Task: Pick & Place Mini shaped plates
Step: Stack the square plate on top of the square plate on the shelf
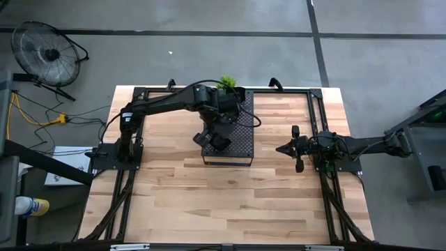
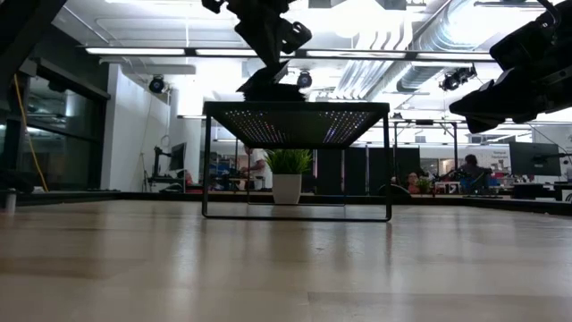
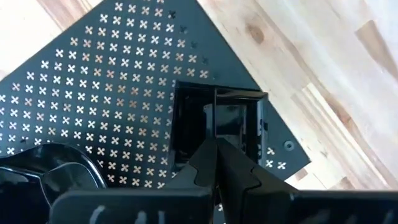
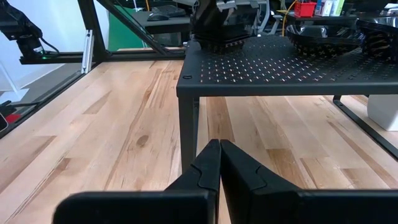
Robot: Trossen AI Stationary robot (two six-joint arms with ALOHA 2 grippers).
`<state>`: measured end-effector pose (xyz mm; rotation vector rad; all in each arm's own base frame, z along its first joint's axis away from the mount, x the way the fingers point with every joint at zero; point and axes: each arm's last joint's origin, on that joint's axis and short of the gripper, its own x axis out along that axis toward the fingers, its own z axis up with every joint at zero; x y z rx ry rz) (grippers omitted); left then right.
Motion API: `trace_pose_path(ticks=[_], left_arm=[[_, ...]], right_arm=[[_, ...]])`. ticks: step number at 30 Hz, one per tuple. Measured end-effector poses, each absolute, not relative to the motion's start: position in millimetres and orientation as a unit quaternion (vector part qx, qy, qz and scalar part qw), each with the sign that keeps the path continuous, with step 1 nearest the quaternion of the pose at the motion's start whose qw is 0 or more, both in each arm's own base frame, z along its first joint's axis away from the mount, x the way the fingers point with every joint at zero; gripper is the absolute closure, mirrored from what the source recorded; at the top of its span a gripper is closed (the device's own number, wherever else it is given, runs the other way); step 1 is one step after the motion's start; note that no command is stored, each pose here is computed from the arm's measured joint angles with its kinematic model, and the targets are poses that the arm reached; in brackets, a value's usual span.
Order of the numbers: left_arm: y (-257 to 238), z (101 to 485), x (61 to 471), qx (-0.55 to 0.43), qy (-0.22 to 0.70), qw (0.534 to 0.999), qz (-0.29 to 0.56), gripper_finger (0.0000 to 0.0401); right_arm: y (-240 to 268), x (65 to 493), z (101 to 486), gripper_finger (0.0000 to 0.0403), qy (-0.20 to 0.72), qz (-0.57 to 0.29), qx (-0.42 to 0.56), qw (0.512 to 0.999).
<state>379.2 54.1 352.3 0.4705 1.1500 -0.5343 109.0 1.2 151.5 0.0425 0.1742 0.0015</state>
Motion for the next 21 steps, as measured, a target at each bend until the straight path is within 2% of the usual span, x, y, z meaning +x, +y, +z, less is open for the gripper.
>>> trace_pose_path(ticks=[12,21], left_arm=[[56.0,351.4,379.8,0.241,0.542,0.771,-0.23,0.0395],[57.1,351.9,381.2,0.255,0.542,0.771,-0.218,0.0351]], right_arm=[[1.2,109.0,151.5,0.0398,0.087,0.001,0.021,0.996],[1.2,109.0,151.6,0.0398,0.087,0.001,0.021,0.996]])
